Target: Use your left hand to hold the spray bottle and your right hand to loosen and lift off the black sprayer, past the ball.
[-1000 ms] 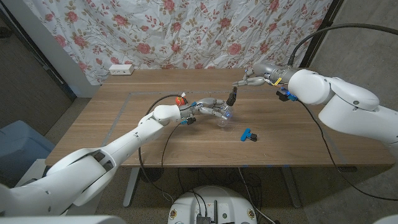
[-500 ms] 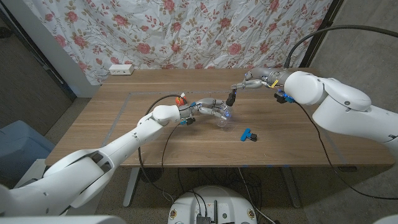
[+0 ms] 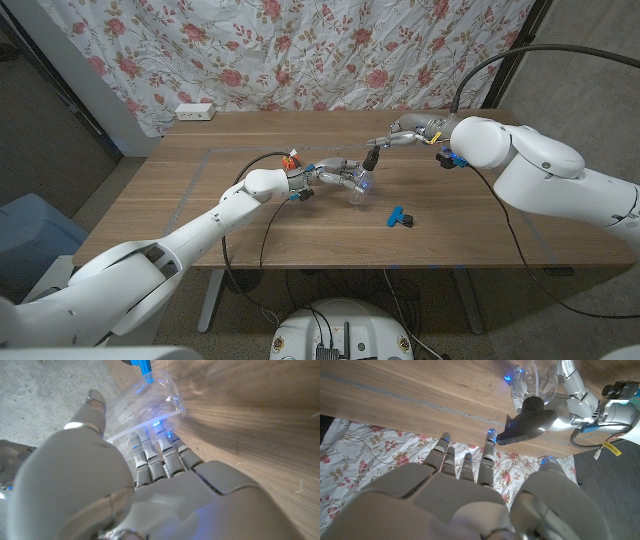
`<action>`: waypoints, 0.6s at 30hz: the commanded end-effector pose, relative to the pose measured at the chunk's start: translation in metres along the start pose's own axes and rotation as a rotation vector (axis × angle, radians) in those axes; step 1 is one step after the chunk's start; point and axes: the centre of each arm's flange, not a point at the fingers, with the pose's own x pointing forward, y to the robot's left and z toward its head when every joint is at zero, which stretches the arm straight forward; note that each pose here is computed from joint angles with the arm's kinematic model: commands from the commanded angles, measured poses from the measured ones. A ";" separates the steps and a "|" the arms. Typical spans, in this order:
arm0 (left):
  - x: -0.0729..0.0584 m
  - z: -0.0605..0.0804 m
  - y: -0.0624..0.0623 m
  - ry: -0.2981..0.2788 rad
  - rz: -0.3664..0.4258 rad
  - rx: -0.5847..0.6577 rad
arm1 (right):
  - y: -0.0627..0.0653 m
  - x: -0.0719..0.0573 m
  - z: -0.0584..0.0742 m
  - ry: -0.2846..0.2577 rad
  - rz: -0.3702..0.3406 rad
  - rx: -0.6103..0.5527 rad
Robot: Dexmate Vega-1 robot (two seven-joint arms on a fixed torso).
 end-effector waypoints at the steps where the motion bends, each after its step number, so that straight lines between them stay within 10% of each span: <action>1: -0.001 0.000 -0.002 0.000 0.000 0.004 | 0.005 0.004 0.005 0.011 0.038 -0.016; 18: 0.000 -0.001 -0.002 0.003 0.005 0.004 | 0.006 0.013 0.012 0.023 0.069 -0.051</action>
